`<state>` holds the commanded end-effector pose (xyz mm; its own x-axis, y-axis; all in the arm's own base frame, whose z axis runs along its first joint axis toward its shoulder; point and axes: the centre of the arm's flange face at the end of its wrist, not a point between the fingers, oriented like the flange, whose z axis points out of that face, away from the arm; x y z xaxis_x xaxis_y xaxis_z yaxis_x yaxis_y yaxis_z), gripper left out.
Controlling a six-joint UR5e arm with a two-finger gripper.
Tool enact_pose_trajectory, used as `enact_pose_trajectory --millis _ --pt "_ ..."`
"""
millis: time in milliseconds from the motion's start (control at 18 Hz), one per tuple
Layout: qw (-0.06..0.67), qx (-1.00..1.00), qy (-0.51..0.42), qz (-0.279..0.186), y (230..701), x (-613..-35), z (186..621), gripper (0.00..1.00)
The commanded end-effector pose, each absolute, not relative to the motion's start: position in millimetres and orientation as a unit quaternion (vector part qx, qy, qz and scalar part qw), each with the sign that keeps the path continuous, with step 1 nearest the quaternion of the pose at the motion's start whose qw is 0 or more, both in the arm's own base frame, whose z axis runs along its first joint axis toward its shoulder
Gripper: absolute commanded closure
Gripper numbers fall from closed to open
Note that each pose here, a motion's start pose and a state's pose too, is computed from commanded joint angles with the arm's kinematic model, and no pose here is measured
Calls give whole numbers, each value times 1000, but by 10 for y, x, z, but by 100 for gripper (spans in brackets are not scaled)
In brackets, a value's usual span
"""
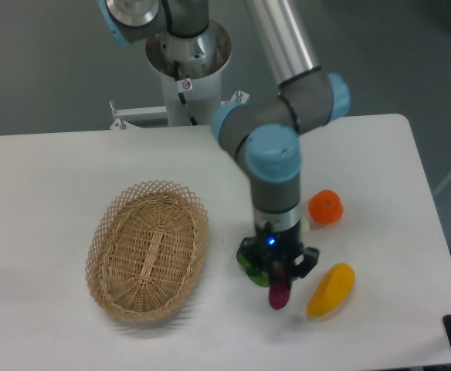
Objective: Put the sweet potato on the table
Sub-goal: 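Carry the sweet potato past the bok choy toward the basket side, then lower the sweet potato onto the table beside the basket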
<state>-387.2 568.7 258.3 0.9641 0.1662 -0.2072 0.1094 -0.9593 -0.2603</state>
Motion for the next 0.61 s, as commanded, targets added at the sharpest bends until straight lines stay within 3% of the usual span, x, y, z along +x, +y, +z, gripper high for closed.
enact_pose_trajectory --millis 611 --pt "77 -989 -44 121 5917 -3573 2131 73"
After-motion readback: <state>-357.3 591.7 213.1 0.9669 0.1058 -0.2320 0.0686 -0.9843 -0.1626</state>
